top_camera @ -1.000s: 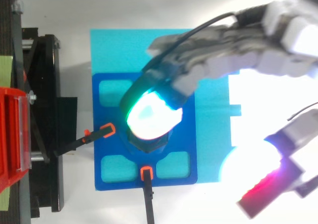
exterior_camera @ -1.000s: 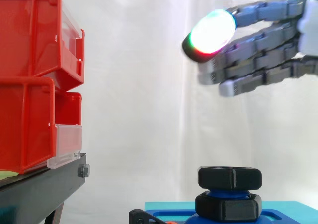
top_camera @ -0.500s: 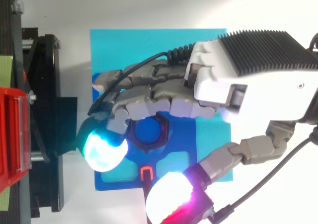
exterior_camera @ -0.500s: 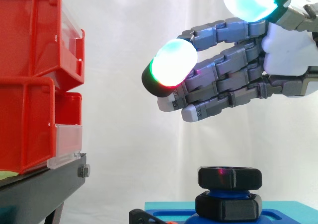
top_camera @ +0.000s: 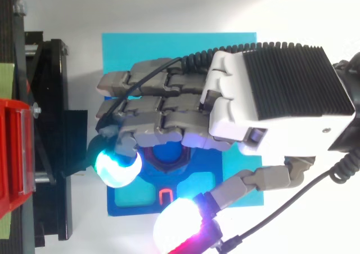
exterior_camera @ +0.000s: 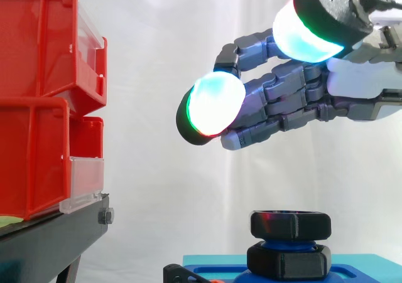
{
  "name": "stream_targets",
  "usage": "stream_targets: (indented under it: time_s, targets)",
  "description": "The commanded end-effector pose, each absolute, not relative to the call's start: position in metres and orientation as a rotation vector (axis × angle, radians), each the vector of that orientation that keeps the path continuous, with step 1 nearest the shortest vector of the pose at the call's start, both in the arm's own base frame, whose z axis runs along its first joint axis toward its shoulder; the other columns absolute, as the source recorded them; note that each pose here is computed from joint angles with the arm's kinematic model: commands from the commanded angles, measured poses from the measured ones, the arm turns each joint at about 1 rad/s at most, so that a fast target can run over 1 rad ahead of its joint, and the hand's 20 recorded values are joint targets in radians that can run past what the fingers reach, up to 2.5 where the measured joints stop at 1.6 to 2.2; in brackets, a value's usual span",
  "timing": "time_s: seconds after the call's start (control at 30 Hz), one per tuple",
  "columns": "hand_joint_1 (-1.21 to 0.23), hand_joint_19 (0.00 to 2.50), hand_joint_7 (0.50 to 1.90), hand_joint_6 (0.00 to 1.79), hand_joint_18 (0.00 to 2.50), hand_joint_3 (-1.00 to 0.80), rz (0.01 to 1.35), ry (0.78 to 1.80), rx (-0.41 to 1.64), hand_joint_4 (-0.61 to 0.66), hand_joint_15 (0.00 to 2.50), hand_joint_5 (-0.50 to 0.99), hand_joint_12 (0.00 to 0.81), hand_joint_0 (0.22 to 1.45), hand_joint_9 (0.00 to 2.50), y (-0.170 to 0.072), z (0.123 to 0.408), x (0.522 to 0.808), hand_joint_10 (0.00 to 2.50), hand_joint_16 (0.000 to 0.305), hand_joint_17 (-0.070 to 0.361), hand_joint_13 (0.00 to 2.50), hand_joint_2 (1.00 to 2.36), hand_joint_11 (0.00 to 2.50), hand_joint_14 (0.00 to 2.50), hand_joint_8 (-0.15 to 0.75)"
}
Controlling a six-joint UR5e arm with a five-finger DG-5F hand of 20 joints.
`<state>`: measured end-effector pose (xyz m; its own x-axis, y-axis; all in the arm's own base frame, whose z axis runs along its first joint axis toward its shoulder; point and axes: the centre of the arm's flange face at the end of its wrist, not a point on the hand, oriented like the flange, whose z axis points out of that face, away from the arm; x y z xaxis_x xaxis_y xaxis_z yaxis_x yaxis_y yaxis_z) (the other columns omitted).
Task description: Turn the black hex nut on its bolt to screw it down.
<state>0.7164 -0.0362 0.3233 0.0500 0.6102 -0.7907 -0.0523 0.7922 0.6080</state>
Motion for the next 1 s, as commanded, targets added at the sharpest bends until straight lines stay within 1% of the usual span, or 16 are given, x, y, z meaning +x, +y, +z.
stream_targets:
  time_s: [0.0, 0.17, 0.2, 0.23, 0.3, 0.37, 0.47, 0.7, 0.97]
  targets:
    - [-0.45, 0.17, 1.02, 0.50, 0.32, -0.50, 0.480, 1.450, 0.445, 0.26, 0.00, -0.12, 0.360, 0.50, 0.44, -0.037, 0.323, 0.717, 0.00, 0.056, 0.126, 0.26, 1.00, 0.09, 0.00, 0.303]
    - [-0.44, 0.17, 1.05, 0.50, 0.32, -0.50, 0.469, 1.464, 0.422, 0.26, 0.00, -0.12, 0.359, 0.51, 0.45, -0.033, 0.322, 0.716, 0.00, 0.056, 0.126, 0.26, 1.00, 0.09, 0.00, 0.306]
    - [-0.44, 0.17, 1.07, 0.50, 0.31, -0.50, 0.461, 1.471, 0.417, 0.26, 0.00, -0.11, 0.359, 0.51, 0.45, -0.032, 0.318, 0.717, 0.00, 0.056, 0.126, 0.25, 1.00, 0.09, 0.00, 0.306]
    - [-0.44, 0.17, 1.09, 0.50, 0.31, -0.50, 0.451, 1.501, 0.417, 0.25, 0.00, -0.11, 0.359, 0.51, 0.45, -0.030, 0.298, 0.721, 0.00, 0.056, 0.126, 0.25, 1.00, 0.09, 0.00, 0.306]
    - [-0.44, 0.18, 1.12, 0.50, 0.31, -0.50, 0.452, 1.506, 0.417, 0.25, 0.00, -0.11, 0.358, 0.51, 0.45, -0.029, 0.292, 0.722, 0.00, 0.056, 0.126, 0.25, 1.00, 0.09, 0.00, 0.307]
    - [-0.44, 0.18, 1.16, 0.50, 0.31, -0.50, 0.447, 1.529, 0.420, 0.24, 0.00, -0.10, 0.359, 0.51, 0.45, -0.028, 0.274, 0.726, 0.00, 0.056, 0.126, 0.26, 1.00, 0.10, 0.00, 0.308]
    - [-0.44, 0.18, 1.22, 0.50, 0.32, -0.50, 0.451, 1.525, 0.412, 0.23, 0.00, -0.09, 0.358, 0.51, 0.45, -0.026, 0.274, 0.727, 0.00, 0.056, 0.126, 0.26, 1.00, 0.10, 0.00, 0.308]
    - [-0.44, 0.18, 1.18, 0.53, 0.32, -0.50, 0.457, 1.517, 0.400, 0.22, 0.00, -0.10, 0.359, 0.51, 0.45, -0.021, 0.276, 0.728, 0.00, 0.056, 0.125, 0.25, 1.00, 0.11, 0.00, 0.308]
    - [-0.44, 0.18, 1.00, 0.65, 0.32, -0.50, 0.442, 1.524, 0.363, 0.21, 0.00, -0.12, 0.359, 0.51, 0.45, -0.020, 0.276, 0.728, 0.00, 0.056, 0.125, 0.25, 1.00, 0.13, 0.00, 0.312]
